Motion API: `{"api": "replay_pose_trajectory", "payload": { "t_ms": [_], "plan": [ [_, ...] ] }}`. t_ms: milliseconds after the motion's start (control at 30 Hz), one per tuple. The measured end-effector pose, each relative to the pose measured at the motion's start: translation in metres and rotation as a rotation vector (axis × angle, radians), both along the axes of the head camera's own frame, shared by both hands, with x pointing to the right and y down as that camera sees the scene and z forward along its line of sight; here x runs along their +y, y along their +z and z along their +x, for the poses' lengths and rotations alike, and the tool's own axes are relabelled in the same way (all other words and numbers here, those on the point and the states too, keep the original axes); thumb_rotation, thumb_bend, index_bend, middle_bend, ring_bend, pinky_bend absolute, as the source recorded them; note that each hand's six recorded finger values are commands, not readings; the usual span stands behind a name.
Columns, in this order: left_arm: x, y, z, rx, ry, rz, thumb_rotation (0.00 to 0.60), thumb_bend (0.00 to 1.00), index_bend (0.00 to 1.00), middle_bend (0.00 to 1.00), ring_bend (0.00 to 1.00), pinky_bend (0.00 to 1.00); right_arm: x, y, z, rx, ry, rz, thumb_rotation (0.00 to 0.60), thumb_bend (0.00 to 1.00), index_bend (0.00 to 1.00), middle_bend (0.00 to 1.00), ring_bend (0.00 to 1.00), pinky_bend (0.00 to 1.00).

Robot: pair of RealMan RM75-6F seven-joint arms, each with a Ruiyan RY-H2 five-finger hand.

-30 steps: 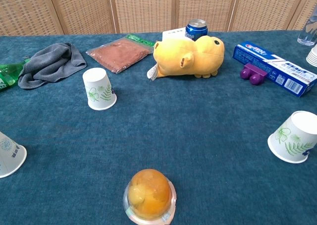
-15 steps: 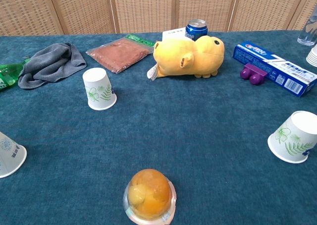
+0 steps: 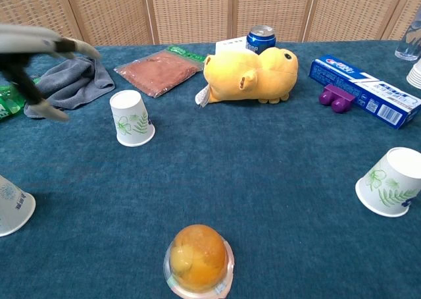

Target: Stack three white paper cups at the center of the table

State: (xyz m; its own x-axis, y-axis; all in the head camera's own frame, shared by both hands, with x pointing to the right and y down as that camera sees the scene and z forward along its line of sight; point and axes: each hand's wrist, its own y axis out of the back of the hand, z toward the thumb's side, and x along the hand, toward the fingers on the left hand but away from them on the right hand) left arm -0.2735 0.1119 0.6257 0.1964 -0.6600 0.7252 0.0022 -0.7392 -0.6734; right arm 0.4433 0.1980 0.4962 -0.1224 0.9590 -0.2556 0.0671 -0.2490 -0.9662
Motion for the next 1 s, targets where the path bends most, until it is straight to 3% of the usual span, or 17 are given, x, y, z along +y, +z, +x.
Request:
{"api": "replay_pose_trajectory", "payload": {
  "t_ms": [233,400,633,767,1000],
  "plan": [
    [-0.006,0.04,0.048,-0.038,0.016,-0.049,0.6,0.23,0.01,0.0,0.0,0.07,-0.001,0.0,0.002,-0.007,0.005,-0.001,0.6,0.32,0.12,0.02,0.0,0.02],
    [-0.014,0.051,0.068,-0.055,0.011,-0.045,0.6,0.24,0.01,0.0,0.0,0.1,-0.001,-0.002,0.003,-0.013,0.009,0.005,0.6,0.32,0.12,0.02,0.0,0.02],
    [-0.016,0.056,0.076,-0.09,0.001,-0.022,0.6,0.23,0.09,0.01,0.0,0.25,-0.003,-0.005,0.009,-0.013,0.022,0.012,0.6,0.32,0.12,0.02,0.0,0.02],
    [-0.017,0.057,0.076,-0.114,-0.007,-0.003,0.6,0.24,0.13,0.08,0.02,0.33,-0.003,-0.005,0.009,-0.014,0.022,0.013,0.6,0.32,0.12,0.02,0.0,0.02],
    [-0.018,0.061,0.078,-0.156,-0.004,0.019,0.6,0.24,0.24,0.25,0.18,0.41,-0.002,-0.004,0.008,-0.014,0.019,0.01,0.6,0.32,0.12,0.02,0.0,0.02]
  ]
}}
